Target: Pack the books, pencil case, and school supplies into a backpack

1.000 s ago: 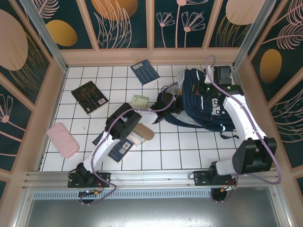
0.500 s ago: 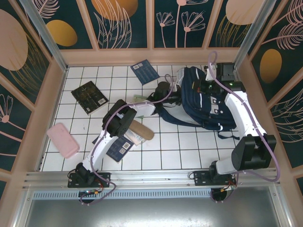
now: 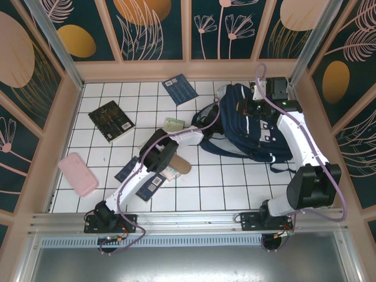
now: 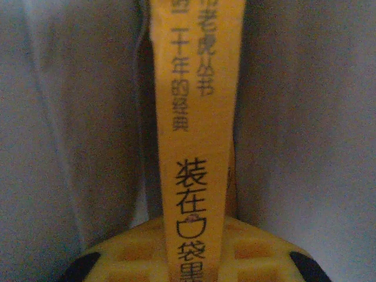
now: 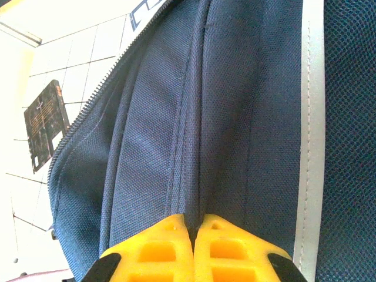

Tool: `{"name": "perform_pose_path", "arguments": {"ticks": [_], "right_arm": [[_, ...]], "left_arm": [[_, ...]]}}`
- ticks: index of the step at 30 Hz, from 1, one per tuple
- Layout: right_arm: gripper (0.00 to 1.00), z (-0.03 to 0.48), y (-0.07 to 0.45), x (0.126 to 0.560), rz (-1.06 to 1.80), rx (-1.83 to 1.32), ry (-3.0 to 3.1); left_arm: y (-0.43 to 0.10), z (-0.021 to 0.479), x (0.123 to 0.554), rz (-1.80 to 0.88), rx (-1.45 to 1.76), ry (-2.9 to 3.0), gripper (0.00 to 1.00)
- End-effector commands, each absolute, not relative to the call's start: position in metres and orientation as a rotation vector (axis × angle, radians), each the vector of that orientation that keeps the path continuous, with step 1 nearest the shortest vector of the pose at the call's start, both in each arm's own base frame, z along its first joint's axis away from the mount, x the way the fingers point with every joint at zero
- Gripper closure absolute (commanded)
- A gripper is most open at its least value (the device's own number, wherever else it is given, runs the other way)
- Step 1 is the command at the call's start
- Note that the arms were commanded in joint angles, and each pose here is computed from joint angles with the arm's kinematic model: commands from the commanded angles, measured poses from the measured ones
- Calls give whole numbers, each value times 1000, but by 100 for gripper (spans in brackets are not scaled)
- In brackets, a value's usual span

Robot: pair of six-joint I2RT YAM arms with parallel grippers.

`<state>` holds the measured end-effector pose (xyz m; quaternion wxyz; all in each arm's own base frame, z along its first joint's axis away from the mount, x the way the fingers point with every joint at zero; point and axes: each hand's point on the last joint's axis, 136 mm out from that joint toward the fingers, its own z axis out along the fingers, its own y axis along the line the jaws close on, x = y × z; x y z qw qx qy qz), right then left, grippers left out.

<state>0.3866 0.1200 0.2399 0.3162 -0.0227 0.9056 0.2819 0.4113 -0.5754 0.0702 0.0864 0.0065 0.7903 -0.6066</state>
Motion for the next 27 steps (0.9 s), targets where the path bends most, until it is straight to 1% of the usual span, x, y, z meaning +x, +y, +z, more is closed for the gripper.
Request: {"name": "perform_pose_path", "arguments": {"ticks": [1, 2, 4, 9, 10, 12, 15, 17, 20, 21, 23, 25, 26, 27], "right_arm": [[100, 281, 135, 392, 781, -194, 2239], [100, 281, 134, 392, 774, -192, 2238], [100, 280, 132, 392, 766, -189, 2240], [100, 275, 127, 392, 743, -176, 2244], [100, 273, 126, 392, 737, -173, 2250], [100, 268, 124, 393, 724, -171, 2256], [100, 260, 125, 391, 705, -184, 2269], [100, 253, 126, 391, 680, -190, 2282], [100, 239, 130, 389, 650, -199, 2313], [98, 235, 130, 388, 644, -196, 2324], [76, 225, 132, 384, 634, -175, 2349], [61, 216, 128, 379, 616, -132, 2372], [57, 212, 125, 376, 610, -98, 2380], [54, 208, 123, 373, 606, -67, 2385]], "left_arm": [[-571, 70, 420, -1712, 35, 2361, 59], [-567, 76, 422, -1689, 37, 2360, 51], [-556, 86, 424, -1650, 27, 2354, 40], [-517, 107, 430, -1530, -19, 2366, 26], [-507, 109, 430, -1497, -32, 2375, 19], [-491, 118, 431, -1442, -35, 2378, 16], [-462, 127, 433, -1324, -38, 2390, 15], [-441, 131, 432, -1250, -34, 2397, 16], [-413, 122, 429, -1132, 5, 2425, 19], [-403, 117, 430, -1088, 5, 2439, 20], [-386, 107, 432, -1035, 8, 2459, 24], [-374, 99, 436, -997, 7, 2475, 27], [-370, 94, 438, -978, 12, 2483, 30], [-367, 90, 439, -959, 10, 2493, 32]]}}
